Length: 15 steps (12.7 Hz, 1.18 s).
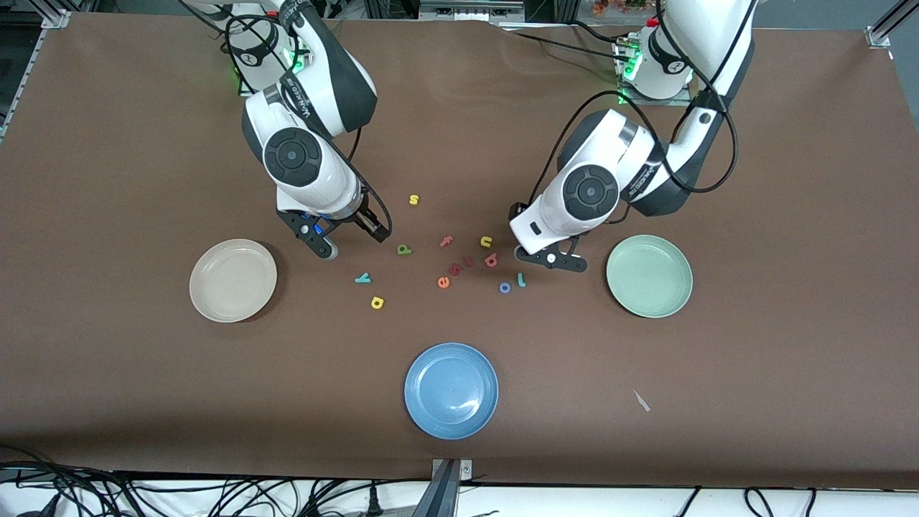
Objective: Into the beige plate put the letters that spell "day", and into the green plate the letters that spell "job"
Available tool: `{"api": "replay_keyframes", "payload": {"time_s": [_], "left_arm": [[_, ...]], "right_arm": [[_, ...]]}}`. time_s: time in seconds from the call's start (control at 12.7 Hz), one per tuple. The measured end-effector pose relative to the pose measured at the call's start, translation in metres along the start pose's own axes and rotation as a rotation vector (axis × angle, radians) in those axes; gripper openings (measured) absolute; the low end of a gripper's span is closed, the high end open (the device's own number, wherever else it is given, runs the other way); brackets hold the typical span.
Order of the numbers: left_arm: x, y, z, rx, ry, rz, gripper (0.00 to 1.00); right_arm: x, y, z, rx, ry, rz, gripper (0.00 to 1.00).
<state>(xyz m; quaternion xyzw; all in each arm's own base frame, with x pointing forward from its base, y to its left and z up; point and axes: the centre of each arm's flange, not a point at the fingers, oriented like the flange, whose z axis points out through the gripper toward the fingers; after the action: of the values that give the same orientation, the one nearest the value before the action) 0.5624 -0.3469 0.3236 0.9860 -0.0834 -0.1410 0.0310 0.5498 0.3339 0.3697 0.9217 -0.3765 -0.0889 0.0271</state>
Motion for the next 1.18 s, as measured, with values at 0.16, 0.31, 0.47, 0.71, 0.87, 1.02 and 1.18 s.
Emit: {"api": "replay_keyframes", "payload": {"time_s": [0.16, 0.31, 0.47, 0.71, 0.87, 1.02, 1.18], "left_arm": [[0.013, -0.002, 0.015, -0.018, 0.033, -0.029, 1.00], [0.027, -0.003, 0.040, -0.036, 0.052, -0.102, 1.00], [0.035, -0.003, 0.065, -0.043, 0.043, -0.189, 0.97], [0.041, -0.005, 0.096, -0.040, 0.017, -0.275, 0.70], [0.044, 0.001, 0.111, -0.044, 0.018, -0.315, 0.61], [0.047, 0.001, 0.121, -0.049, 0.023, -0.333, 0.49], [0.052, -0.002, 0.129, -0.059, 0.035, -0.342, 0.46]], "right_arm": [[0.002, -0.001, 0.002, 0.001, 0.001, 0.037, 1.00], [0.000, -0.006, 0.008, 0.016, 0.004, 0.180, 1.00], [-0.003, -0.012, 0.023, 0.007, 0.000, 0.304, 1.00], [-0.009, -0.022, 0.041, 0.025, 0.003, 0.397, 1.00], [-0.017, -0.031, 0.043, 0.070, 0.004, 0.460, 1.00], [-0.037, -0.042, 0.050, 0.116, 0.002, 0.517, 1.00], [-0.056, -0.048, 0.064, 0.139, 0.000, 0.548, 1.00]]}}
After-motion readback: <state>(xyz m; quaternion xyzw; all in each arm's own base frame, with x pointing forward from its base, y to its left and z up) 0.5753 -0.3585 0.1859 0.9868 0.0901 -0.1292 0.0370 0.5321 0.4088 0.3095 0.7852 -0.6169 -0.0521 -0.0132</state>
